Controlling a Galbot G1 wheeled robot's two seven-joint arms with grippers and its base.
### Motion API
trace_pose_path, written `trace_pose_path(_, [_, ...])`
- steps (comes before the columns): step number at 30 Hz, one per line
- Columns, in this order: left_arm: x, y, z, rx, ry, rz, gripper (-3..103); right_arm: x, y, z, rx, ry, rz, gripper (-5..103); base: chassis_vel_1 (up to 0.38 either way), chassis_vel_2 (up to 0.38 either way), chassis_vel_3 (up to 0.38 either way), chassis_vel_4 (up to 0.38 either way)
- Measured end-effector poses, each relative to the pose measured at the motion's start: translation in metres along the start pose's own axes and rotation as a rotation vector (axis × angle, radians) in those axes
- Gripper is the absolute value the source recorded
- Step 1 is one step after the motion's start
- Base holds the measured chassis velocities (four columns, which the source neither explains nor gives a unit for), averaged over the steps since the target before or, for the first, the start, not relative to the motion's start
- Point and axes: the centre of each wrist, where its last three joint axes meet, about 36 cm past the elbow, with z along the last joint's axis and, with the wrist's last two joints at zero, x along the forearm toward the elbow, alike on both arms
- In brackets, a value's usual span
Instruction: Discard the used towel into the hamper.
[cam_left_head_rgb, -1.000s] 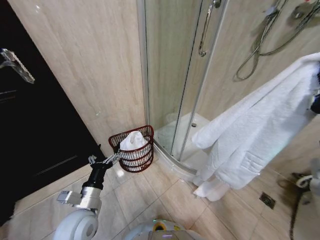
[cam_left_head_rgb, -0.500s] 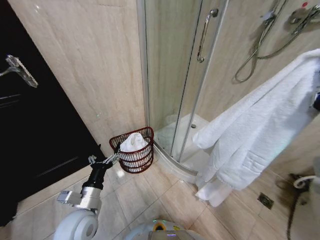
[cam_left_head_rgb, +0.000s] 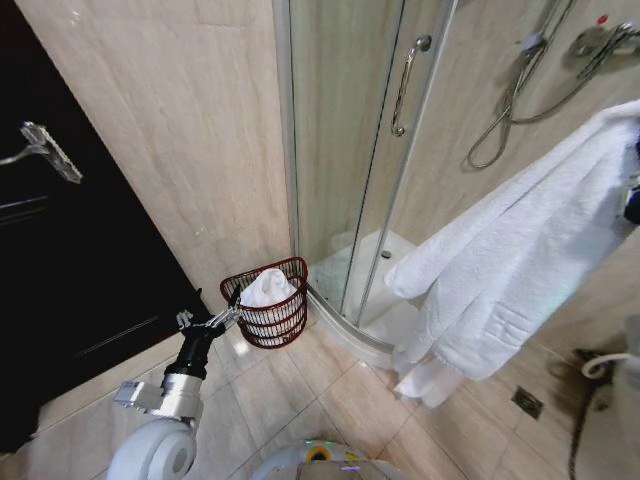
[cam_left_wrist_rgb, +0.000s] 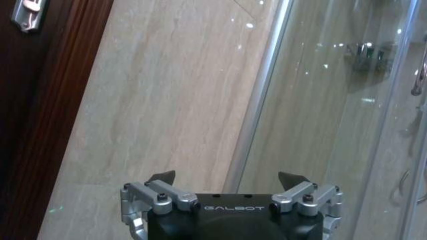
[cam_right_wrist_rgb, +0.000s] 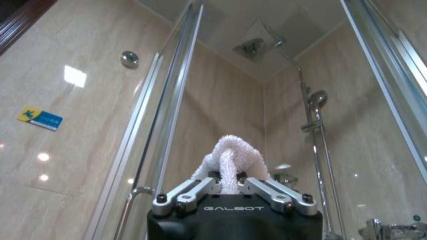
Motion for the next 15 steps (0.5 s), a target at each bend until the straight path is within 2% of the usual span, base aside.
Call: trace_pose_path(15, [0.0000, 0.0000, 0.0000, 0.000, 0.000, 0.000, 100, -0.0004, -0.0004, -0.0009, -0.003, -0.002, -0.001, 7, 0.000, 0.000, 0.000, 0.000])
